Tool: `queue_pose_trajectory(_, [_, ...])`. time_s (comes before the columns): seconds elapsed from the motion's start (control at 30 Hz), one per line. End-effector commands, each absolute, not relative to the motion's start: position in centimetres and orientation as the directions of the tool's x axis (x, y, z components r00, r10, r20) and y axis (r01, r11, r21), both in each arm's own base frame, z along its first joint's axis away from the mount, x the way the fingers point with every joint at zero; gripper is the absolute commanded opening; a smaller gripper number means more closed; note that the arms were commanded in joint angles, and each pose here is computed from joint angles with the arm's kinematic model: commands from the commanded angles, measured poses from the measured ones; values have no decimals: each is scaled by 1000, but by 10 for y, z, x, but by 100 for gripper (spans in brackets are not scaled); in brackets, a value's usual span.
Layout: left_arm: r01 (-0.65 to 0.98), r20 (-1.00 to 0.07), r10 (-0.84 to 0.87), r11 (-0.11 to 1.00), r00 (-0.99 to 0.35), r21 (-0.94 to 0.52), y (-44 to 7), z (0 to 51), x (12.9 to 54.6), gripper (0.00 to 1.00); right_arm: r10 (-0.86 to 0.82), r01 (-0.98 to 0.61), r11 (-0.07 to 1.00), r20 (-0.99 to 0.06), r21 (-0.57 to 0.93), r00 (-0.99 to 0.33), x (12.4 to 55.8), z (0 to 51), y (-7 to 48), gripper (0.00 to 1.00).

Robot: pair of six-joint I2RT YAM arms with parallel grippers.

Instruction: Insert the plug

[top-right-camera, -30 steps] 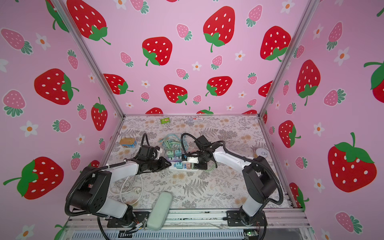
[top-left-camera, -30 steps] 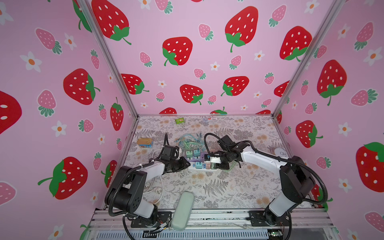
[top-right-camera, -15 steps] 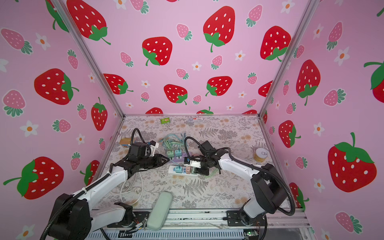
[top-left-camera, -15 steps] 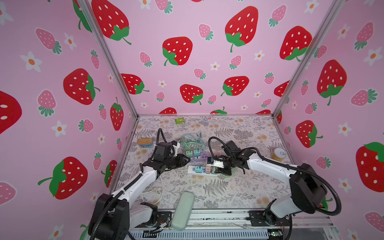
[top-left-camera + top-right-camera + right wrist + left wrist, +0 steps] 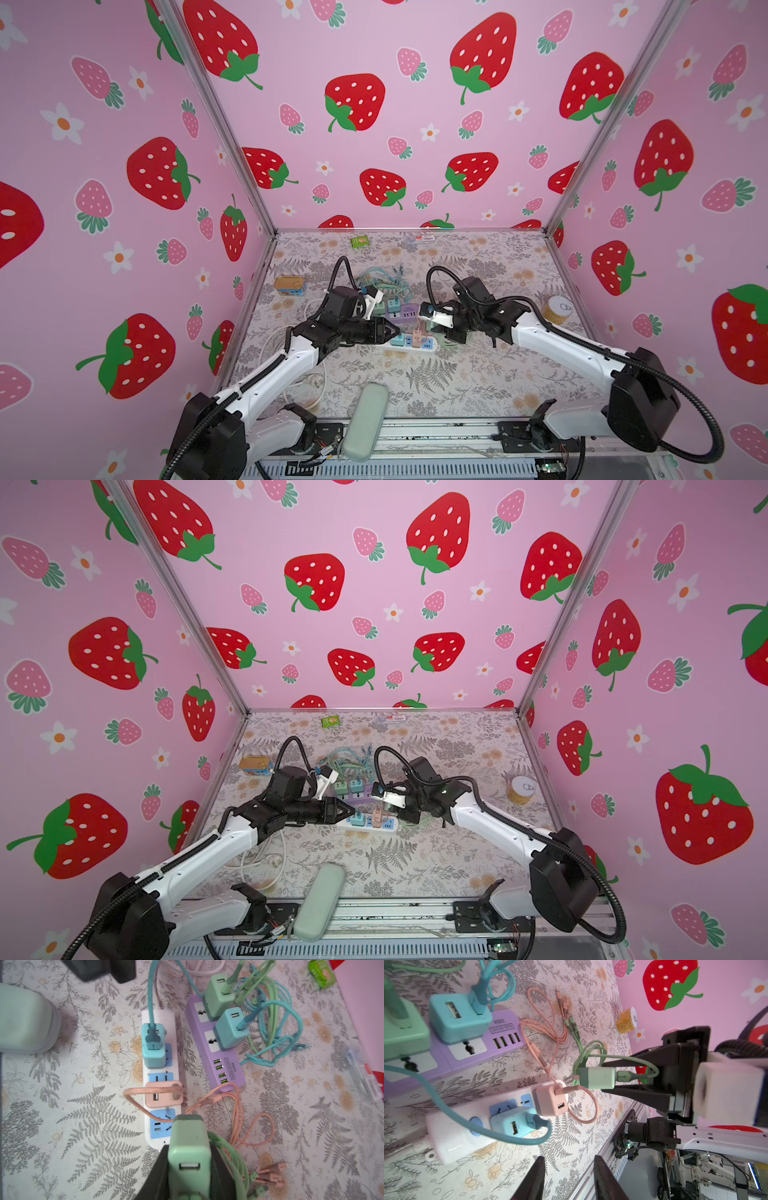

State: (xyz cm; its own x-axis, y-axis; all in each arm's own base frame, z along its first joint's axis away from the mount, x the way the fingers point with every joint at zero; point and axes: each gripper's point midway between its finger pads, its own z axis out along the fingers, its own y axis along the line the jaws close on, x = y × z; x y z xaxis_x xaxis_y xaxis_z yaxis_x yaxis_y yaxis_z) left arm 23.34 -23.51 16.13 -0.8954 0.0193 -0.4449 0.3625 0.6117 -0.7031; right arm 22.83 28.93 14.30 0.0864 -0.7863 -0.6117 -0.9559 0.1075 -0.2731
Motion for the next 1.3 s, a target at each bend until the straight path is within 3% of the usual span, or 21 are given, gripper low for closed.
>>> queue_pose_trajectory(0.0, [408, -479, 40, 589, -877, -697, -246, 179, 237, 42, -781, -905, 229, -623, -359, 49, 249, 157, 278, 16])
queue_pose_trajectory(0.27, [407, -464, 81, 625, -882, -666, -271, 174, 230, 45, -702, -703, 569, -697, -426, -146, 311, 190, 229, 16])
queue_pose_trajectory(0.37, [398, -469, 75, 655, -880, -642, -277, 168, 231, 45, -669, -661, 631, -716, -407, -198, 319, 193, 214, 16])
queue_pose_trajectory(0.9, [346, -443, 68, 732, -894, -586, -308, 139, 242, 38, -579, -681, 685, -760, -258, -295, 301, 158, 210, 16])
queue_pose_trajectory(1.27, [318, -395, 37, 665, -918, -676, -331, 148, 241, 20, -562, -701, 677, -773, -226, -294, 292, 153, 213, 15])
